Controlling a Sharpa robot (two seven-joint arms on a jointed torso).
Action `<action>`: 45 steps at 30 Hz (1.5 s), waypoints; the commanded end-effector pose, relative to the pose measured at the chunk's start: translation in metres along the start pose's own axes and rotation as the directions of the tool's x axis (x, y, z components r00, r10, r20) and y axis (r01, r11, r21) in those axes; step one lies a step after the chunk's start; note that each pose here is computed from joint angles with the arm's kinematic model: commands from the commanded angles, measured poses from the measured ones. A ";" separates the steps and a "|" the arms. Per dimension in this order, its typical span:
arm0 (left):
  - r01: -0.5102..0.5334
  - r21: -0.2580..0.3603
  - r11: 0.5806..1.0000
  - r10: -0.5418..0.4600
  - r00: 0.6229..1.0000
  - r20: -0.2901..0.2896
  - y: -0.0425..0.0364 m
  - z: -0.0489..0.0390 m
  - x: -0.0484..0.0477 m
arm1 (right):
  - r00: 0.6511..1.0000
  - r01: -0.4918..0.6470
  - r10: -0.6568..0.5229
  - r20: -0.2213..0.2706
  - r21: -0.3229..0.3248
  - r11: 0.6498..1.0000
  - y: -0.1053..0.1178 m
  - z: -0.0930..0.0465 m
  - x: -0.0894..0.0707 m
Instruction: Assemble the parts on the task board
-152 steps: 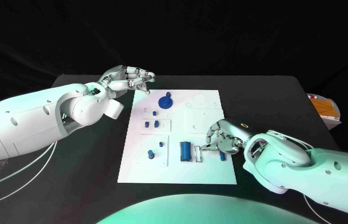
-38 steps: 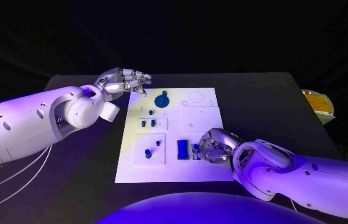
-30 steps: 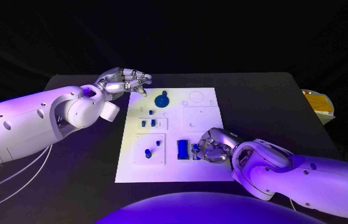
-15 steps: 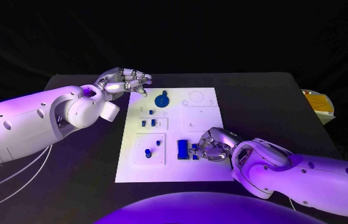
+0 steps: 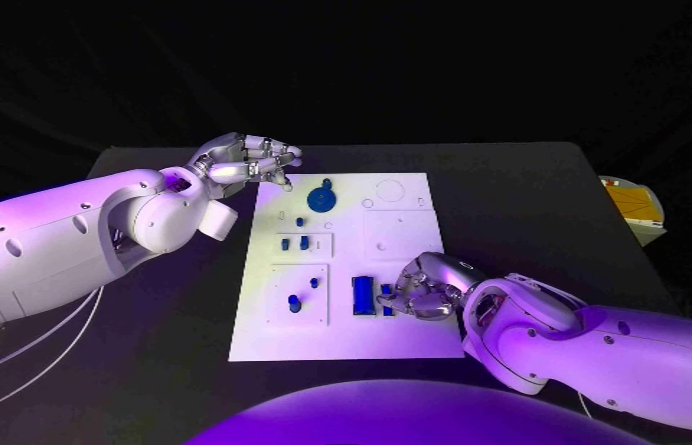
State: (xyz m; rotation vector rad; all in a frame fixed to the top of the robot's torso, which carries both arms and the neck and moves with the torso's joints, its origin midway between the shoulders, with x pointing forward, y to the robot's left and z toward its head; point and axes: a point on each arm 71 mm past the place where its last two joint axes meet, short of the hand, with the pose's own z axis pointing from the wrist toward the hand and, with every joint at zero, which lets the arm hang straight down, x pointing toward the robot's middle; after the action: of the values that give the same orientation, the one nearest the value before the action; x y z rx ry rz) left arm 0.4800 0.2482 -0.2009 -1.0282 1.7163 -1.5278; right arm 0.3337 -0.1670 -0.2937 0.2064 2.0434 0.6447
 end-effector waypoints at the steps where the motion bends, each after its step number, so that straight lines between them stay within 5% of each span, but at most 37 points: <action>1: 0.003 0.005 1.000 -0.003 1.000 -0.020 -0.0008 0.0003 0.0022 | 1.000 0.019 -0.019 -0.012 -0.023 1.000 0.001 -0.002 0.001; 29: 0.003 0.006 1.000 -0.003 1.000 -0.018 -0.0005 0.0003 0.0015 | 0.999 0.034 -0.033 0.013 -0.051 0.998 -0.001 -0.004 -0.004; 39: 0.051 0.013 0.999 -0.051 0.998 0.021 0.0065 0.0015 0.0012 | 0.981 -0.147 0.166 0.096 -0.180 0.973 -0.001 0.000 -0.039; 45: 0.113 0.052 0.992 -0.118 0.987 0.105 0.0164 0.0059 -0.0010 | 0.887 -0.408 0.441 0.136 -0.213 0.888 -0.026 0.029 -0.076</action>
State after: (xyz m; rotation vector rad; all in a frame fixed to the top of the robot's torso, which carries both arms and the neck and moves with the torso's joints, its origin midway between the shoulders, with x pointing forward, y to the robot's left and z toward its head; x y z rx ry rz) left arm 0.4795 0.2433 -0.2196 -1.1106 1.6898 -1.5288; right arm 0.3902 -0.2029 -0.2663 0.3762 1.8521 0.8421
